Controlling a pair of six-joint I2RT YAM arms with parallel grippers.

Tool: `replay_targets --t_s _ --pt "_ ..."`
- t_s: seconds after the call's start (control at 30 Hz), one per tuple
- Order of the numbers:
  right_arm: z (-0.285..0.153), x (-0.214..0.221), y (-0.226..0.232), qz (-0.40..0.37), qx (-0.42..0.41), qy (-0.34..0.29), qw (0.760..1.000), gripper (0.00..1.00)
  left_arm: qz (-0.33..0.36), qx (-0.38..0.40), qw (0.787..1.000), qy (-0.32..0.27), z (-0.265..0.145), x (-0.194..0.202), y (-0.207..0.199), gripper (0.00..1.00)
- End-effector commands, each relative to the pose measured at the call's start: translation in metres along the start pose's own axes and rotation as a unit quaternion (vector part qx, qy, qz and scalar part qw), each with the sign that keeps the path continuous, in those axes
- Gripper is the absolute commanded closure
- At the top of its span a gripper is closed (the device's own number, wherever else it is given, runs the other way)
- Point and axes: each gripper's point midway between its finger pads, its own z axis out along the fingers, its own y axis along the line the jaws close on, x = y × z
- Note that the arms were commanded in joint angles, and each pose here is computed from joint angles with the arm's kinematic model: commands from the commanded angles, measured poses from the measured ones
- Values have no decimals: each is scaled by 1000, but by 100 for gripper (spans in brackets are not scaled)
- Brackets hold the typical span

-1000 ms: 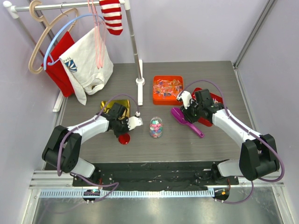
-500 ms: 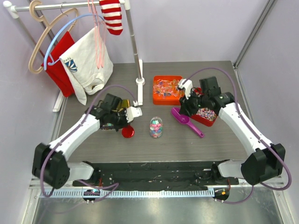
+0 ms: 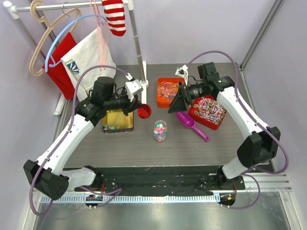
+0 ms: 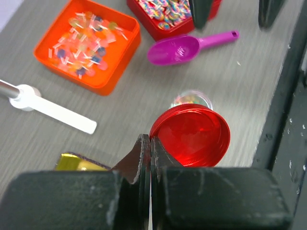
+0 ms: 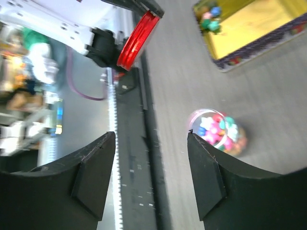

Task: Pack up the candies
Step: Pick up the bottle lid at the center of the board, then close the bottle lid on the packing bottle.

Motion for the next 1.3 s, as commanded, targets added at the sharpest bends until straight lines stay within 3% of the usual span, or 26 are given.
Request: replay_targets --t_s 0.0,0.3,0.47,0.77,0.9,1.03,1.13,1.17,1.27 --pt "3 -22 27 11 -66 -18 998 33 -4 -45 998 -48 5 -45 14 100" --pt "35 -52 16 0 -9 -58 998 33 8 -104 995 -2 30 -31 26 100" --pt "59 -40 -2 -11 36 -33 999 34 5 -102 995 -5 33 -32 26 100" --pt "62 -38 -27 -20 90 -26 995 38 -2 -79 997 -15 30 -34 14 100" --pt "51 -31 -44 -86 142 1 986 38 2 -76 997 -10 29 -31 13 100" --pt "16 -31 -49 -214 248 21 945 33 11 -71 997 3 27 -24 10 100" --pt "7 -20 -39 -337 299 73 890 28 17 -69 997 15 28 -18 10 100" --pt "-5 -6 -54 -381 341 123 850 27 16 -69 997 16 28 -18 11 100" --pt "-9 6 -45 -449 351 159 806 27 14 -63 998 26 32 -14 10 100"
